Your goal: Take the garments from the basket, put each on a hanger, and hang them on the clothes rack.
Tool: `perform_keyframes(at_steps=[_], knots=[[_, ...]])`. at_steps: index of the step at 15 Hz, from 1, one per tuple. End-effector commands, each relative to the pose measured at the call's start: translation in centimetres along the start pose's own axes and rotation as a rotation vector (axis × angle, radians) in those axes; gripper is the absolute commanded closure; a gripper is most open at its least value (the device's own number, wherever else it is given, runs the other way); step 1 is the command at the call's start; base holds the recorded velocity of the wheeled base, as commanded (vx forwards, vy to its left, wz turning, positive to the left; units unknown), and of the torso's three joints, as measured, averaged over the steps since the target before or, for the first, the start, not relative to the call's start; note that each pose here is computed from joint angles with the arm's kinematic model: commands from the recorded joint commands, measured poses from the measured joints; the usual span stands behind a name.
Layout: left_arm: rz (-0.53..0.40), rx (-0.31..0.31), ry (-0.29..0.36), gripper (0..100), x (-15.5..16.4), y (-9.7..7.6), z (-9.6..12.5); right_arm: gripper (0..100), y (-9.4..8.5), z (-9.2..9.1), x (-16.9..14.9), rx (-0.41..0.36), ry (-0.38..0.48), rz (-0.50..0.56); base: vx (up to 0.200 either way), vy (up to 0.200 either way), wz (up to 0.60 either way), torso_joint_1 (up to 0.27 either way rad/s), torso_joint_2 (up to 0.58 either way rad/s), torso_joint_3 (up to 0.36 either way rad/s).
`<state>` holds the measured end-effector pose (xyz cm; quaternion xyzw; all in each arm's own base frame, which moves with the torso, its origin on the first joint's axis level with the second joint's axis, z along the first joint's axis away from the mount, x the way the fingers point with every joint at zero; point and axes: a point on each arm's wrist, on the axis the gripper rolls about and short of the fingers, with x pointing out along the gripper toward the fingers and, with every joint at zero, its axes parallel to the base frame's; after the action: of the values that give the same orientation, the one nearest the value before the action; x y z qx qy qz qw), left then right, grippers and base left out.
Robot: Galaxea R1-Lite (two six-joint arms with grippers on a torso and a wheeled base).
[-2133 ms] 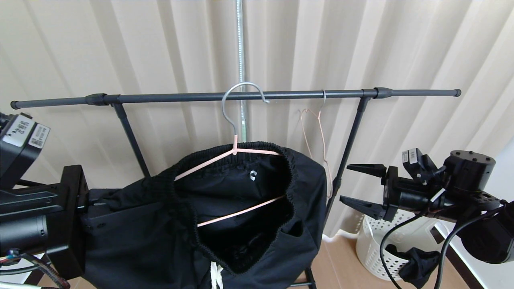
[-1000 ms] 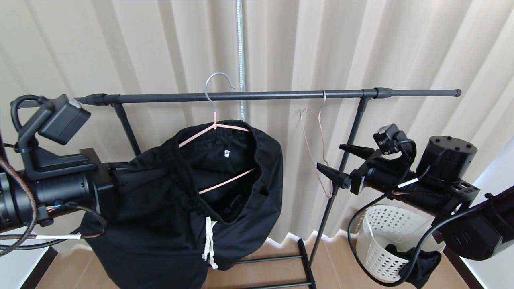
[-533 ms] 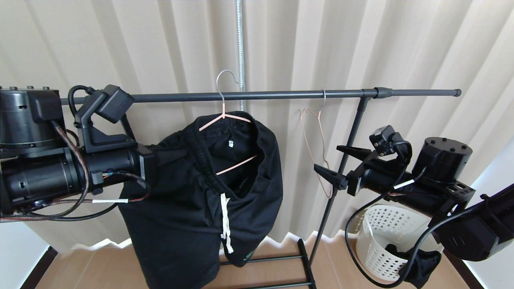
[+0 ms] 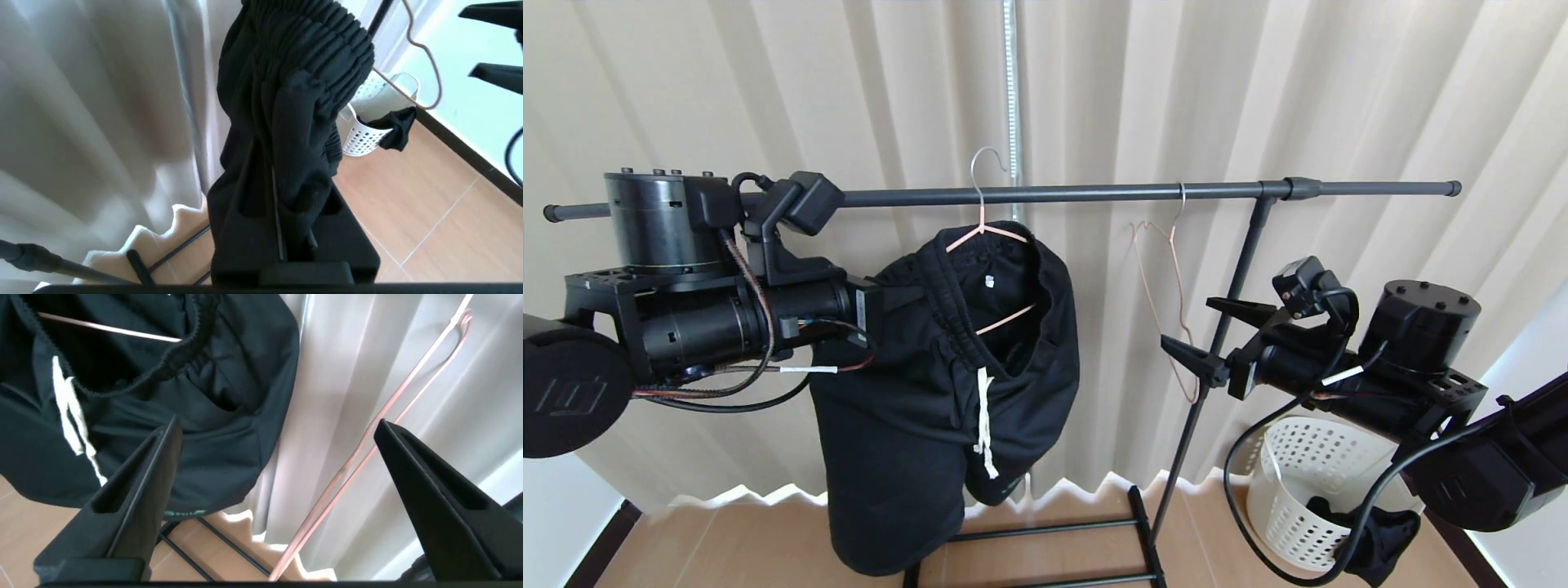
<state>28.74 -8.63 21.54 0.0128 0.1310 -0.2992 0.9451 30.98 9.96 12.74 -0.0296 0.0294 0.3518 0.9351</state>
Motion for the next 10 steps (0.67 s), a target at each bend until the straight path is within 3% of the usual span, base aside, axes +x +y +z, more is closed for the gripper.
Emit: perform_keyframes(at_steps=[1, 4, 10], knots=[[0.005, -0.014, 0.017, 100, 1.3, 0.5, -0.3, 0, 0.0, -0.1, 0.0, 0.0, 0.002, 0.001, 0.0, 0.0, 0.0, 0.0, 0.0, 0.0], [0.011, -0.055, 0.004, 100, 2.7, 1.2, -0.3, 0, 0.0, -0.1, 0.0, 0.001, 0.003, 0.001, 0.0, 0.0, 0.0, 0.0, 0.0, 0.0], [0.075, -0.052, -0.035, 100, 4.6, 2.0, -0.2, 0, 0.0, -0.1, 0.0, 0.001, 0.003, 0.001, 0.0, 0.0, 0.0, 0.0, 0.0, 0.0]])
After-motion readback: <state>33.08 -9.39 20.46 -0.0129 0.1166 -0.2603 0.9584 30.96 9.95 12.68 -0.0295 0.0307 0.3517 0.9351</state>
